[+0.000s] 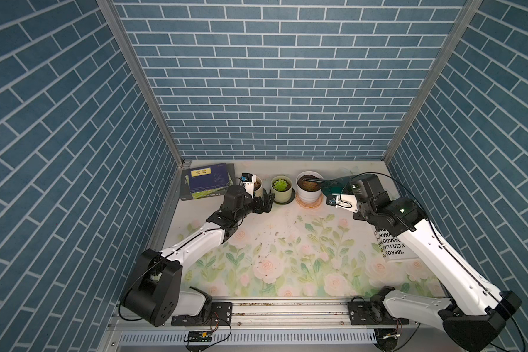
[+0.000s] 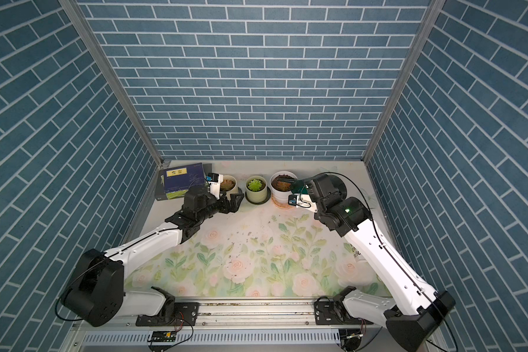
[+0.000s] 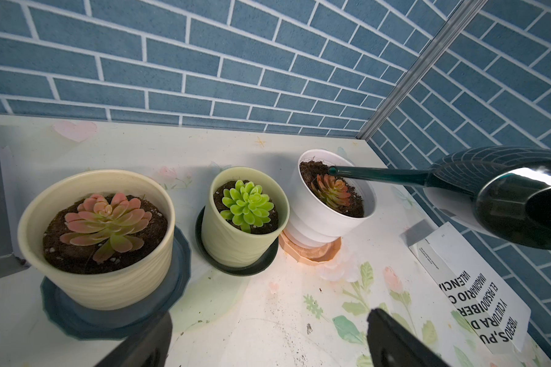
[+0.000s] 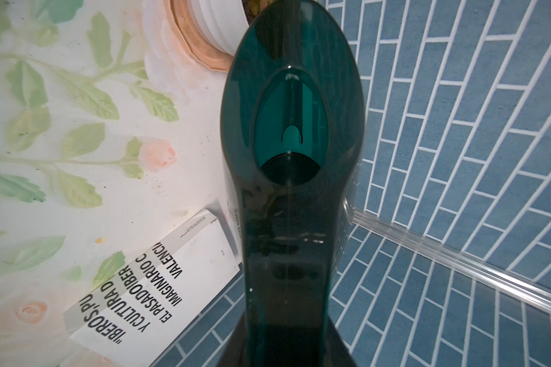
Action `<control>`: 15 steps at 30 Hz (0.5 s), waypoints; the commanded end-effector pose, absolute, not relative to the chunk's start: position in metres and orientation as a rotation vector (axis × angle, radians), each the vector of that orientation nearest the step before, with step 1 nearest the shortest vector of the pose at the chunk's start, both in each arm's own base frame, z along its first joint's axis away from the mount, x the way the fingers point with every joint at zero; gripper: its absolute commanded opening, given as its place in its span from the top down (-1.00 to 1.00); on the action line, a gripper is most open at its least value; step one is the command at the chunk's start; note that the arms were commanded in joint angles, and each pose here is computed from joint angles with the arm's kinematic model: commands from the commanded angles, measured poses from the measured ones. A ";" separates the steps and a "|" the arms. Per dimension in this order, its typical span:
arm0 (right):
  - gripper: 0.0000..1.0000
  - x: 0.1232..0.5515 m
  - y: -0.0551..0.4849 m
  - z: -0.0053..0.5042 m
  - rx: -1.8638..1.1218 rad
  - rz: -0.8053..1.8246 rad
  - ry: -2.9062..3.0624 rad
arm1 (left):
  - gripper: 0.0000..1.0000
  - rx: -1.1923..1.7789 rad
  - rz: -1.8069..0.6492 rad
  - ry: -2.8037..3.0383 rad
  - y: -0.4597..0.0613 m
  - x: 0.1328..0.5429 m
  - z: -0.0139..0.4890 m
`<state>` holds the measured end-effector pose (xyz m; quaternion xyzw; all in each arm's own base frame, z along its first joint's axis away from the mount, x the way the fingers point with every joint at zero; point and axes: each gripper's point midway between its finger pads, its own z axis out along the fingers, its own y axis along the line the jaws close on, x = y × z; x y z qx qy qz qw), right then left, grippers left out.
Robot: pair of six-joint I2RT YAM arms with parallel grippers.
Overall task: Water the succulent around the soil edge
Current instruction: Water the soil of the potted plant with water.
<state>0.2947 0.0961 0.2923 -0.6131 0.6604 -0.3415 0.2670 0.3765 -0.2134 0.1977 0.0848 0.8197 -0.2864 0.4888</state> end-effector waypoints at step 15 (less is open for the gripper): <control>1.00 0.303 0.068 0.333 -1.560 -1.177 1.708 | -1.00 0.208 -0.690 1.991 -0.214 0.376 0.195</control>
